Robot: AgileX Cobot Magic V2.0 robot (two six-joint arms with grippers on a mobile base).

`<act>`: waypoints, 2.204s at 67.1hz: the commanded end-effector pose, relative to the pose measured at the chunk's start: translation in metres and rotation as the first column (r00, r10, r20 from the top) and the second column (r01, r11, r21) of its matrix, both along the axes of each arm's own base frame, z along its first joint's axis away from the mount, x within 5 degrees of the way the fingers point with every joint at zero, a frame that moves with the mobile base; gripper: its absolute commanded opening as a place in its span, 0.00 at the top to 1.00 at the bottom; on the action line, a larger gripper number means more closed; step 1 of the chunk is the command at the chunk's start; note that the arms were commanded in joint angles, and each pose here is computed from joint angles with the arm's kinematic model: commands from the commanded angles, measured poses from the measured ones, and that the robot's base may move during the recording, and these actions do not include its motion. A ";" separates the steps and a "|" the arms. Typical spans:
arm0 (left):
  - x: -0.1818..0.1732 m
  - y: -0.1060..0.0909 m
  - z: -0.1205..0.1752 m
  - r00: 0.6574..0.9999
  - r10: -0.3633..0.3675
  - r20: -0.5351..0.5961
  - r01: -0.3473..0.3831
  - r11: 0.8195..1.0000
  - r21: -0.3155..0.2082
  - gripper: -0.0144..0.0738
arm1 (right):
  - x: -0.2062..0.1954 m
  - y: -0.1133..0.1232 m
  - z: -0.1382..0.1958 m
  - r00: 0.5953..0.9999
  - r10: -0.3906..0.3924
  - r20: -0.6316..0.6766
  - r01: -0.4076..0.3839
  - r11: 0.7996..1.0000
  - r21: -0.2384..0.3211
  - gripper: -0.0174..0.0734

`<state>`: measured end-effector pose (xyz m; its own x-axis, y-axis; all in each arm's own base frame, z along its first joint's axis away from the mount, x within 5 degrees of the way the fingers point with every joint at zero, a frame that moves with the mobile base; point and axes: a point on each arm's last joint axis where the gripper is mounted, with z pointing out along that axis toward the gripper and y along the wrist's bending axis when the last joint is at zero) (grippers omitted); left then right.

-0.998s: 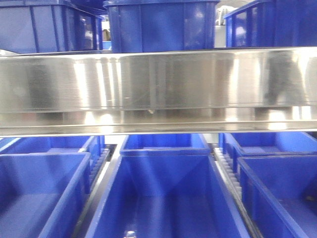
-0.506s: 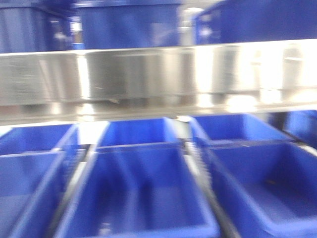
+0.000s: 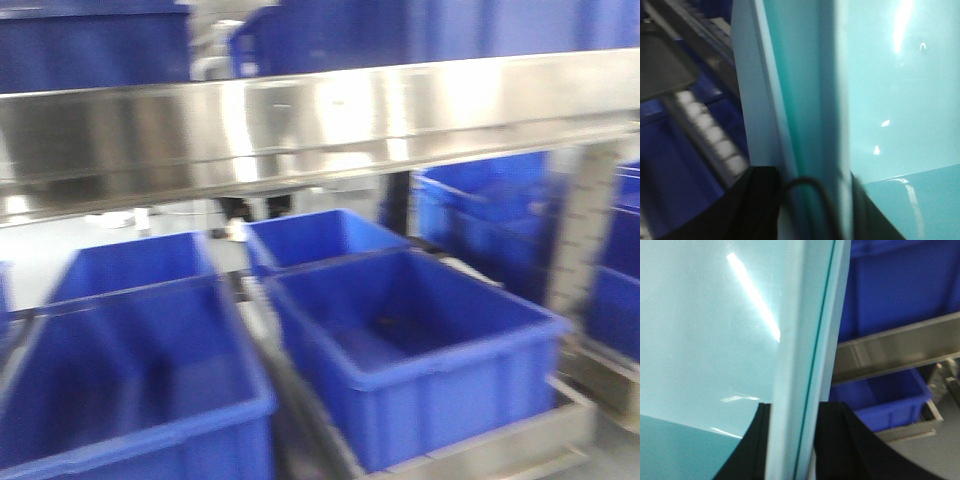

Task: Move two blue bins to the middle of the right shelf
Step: 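Hold the bin with both grippers while the base backs away from the shelf, then hold the bin with both grippers while the base turns toward the open floor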

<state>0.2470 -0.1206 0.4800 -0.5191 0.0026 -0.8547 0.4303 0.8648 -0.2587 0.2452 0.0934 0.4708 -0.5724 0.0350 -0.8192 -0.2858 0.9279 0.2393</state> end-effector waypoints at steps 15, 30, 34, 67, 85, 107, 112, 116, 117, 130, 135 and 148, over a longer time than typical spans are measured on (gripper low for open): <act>-0.002 0.003 0.025 0.985 0.043 0.169 -0.023 0.992 -0.122 0.96 | -0.004 -0.005 0.015 0.995 -0.009 0.098 0.009 1.000 -0.002 0.98; 0.000 0.003 0.030 0.974 0.062 0.216 -0.030 0.988 -0.150 0.96 | -0.004 -0.005 0.015 0.995 -0.009 0.098 0.009 1.000 -0.002 0.98; 0.000 0.003 0.031 0.973 0.065 0.222 -0.031 0.988 -0.154 0.96 | -0.004 -0.005 0.015 0.995 -0.009 0.098 0.009 1.000 -0.002 0.98; 0.000 0.003 0.031 0.973 0.065 0.222 -0.031 0.988 -0.154 0.96 | -0.004 -0.005 0.015 0.995 -0.009 0.098 0.009 1.000 -0.002 0.98; 0.000 0.003 0.031 0.973 0.065 0.222 -0.031 0.988 -0.154 0.96 | -0.004 -0.005 0.015 0.995 -0.009 0.098 0.009 1.000 -0.002 0.98; 0.000 0.003 0.031 0.973 0.065 0.222 -0.031 0.988 -0.154 0.96 | -0.004 -0.005 0.015 0.995 -0.009 0.098 0.009 1.000 -0.002 0.98; 0.000 0.003 0.031 0.973 0.065 0.222 -0.031 0.988 -0.154 0.96 | -0.004 -0.005 0.015 0.995 -0.009 0.098 0.009 1.000 -0.002 0.98; 0.000 0.003 0.031 0.973 0.065 0.222 -0.031 0.988 -0.154 0.96 | -0.004 -0.005 0.015 0.995 -0.009 0.098 0.009 1.000 -0.002 0.98; 0.000 0.003 0.031 0.973 0.065 0.222 -0.031 0.988 -0.154 0.96 | -0.004 -0.005 0.015 0.995 -0.009 0.098 0.009 1.000 -0.002 0.98; 0.000 0.003 0.031 0.973 0.065 0.222 -0.031 0.988 -0.154 0.96 | -0.004 -0.005 0.015 0.995 -0.009 0.098 0.009 1.000 -0.002 0.98; 0.000 0.003 0.031 0.973 0.065 0.222 -0.031 0.988 -0.154 0.96 | -0.004 -0.005 0.015 0.995 -0.009 0.098 0.009 1.000 -0.002 0.98; 0.000 0.003 0.031 0.973 0.065 0.222 -0.031 0.988 -0.154 0.96 | -0.004 -0.005 0.015 0.995 -0.009 0.098 0.009 1.000 -0.002 0.98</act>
